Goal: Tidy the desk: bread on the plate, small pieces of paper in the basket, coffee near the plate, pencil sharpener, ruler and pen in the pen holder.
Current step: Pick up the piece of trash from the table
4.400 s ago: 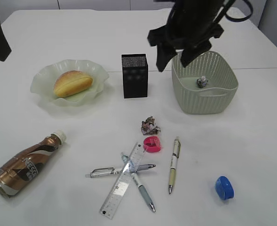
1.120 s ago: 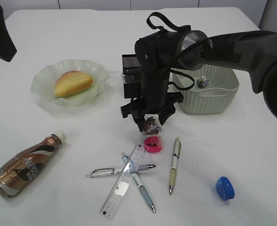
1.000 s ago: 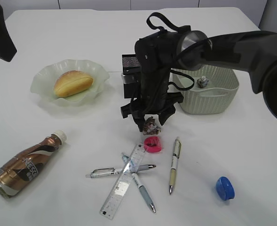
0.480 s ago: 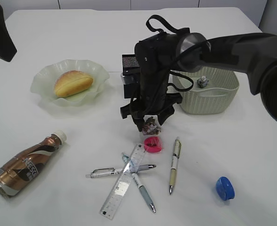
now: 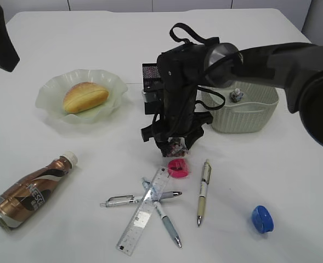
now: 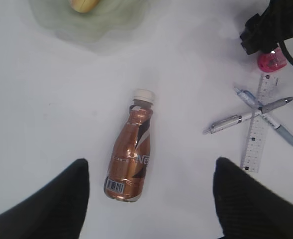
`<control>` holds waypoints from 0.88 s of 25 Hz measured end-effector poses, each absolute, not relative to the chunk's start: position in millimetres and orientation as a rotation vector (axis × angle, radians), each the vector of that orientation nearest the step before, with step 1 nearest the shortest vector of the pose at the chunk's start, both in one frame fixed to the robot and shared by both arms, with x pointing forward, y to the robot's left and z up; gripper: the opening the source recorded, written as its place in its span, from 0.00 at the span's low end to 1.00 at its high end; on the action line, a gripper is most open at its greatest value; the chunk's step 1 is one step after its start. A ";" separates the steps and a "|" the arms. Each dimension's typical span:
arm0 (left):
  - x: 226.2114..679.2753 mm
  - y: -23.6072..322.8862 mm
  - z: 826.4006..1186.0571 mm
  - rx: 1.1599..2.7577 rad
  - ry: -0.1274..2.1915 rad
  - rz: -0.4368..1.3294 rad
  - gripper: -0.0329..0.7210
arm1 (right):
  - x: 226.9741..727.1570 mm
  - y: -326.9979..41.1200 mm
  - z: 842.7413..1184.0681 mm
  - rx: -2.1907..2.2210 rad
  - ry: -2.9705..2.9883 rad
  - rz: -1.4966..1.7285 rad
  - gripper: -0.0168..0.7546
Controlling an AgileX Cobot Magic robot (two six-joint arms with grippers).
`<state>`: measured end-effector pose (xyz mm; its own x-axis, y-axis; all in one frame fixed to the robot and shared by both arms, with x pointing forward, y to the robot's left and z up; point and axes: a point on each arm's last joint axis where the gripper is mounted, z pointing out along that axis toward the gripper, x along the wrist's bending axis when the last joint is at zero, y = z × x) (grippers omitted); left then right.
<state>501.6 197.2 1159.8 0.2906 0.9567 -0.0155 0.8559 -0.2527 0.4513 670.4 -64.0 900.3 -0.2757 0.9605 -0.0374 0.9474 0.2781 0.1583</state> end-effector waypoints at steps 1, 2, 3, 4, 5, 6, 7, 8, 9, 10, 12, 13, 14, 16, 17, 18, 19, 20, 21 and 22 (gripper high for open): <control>501.6 197.2 1159.8 2.192 1.631 0.371 0.79 | 670.4 -64.0 898.1 1.810 2.410 0.152 0.68; 501.6 197.2 1159.8 2.192 1.631 0.371 0.79 | 670.4 -64.0 897.0 1.810 2.411 0.149 0.68; 501.6 197.2 1159.8 2.192 1.631 0.371 0.79 | 670.4 -64.0 894.9 1.811 2.413 0.143 0.68; 501.6 197.2 1159.8 2.192 1.631 0.371 0.79 | 670.4 -64.0 894.9 1.811 2.413 0.143 0.67; 501.6 197.2 1159.8 2.192 1.631 0.371 0.79 | 670.3 -63.9 894.9 1.813 2.413 0.144 0.66; 501.6 197.2 1159.8 2.192 1.631 0.371 0.79 | 670.2 -63.8 894.9 1.815 2.414 0.145 0.63; 501.6 197.2 1159.8 2.192 1.631 0.371 0.79 | 670.2 -63.8 894.9 1.815 2.414 0.145 0.60; 501.6 197.2 1159.8 2.192 1.631 0.371 0.79 | 670.2 -63.8 894.9 1.815 2.414 0.145 0.56; 501.6 197.2 1159.8 2.192 1.631 0.371 0.79 | 670.2 -63.8 894.9 1.815 2.414 0.145 0.51; 501.6 197.2 1159.8 2.192 1.631 0.371 0.79 | 670.2 -63.8 894.9 1.815 2.414 0.145 0.45; 501.6 197.2 1159.8 2.192 1.631 0.371 0.79 | 670.4 -64.0 894.9 1.811 2.413 0.143 0.30; 501.6 197.2 1159.8 2.192 1.631 0.371 0.79 | 670.4 -64.0 894.9 1.811 2.413 0.143 0.22; 501.6 197.2 1159.8 2.192 1.631 0.371 0.79 | 670.2 -64.1 894.9 1.810 2.415 0.140 0.14; 501.6 197.2 1159.8 2.192 1.631 0.371 0.79 | 670.7 -64.1 896.0 1.805 2.415 0.140 0.07; 501.6 197.2 1159.8 2.192 1.631 0.371 0.79 | 670.9 -64.2 896.9 1.802 2.416 0.136 0.06; 501.6 197.2 1159.8 2.192 1.631 0.371 0.79 | 671.6 -63.8 897.7 1.801 2.416 0.136 0.06; 501.6 197.2 1159.8 2.192 1.631 0.371 0.79 | 672.7 -63.5 900.3 1.798 2.416 0.135 0.05; 501.6 197.2 1159.8 2.192 1.631 0.371 0.79 | 674.2 -62.6 904.8 1.795 2.413 0.144 0.05; 501.6 197.2 1159.8 2.192 1.631 0.371 0.79 | 675.4 -62.2 909.5 1.792 2.413 0.143 0.05; 501.6 197.2 1159.8 2.192 1.631 0.371 0.79 | 677.2 -61.3 916.5 1.786 2.412 0.151 0.05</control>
<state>501.6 197.2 1159.8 0.2906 0.9567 -0.0155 0.8559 -0.2527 0.4513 677.2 -61.3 916.5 -0.2877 0.9564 -0.0494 0.9428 0.2919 0.1611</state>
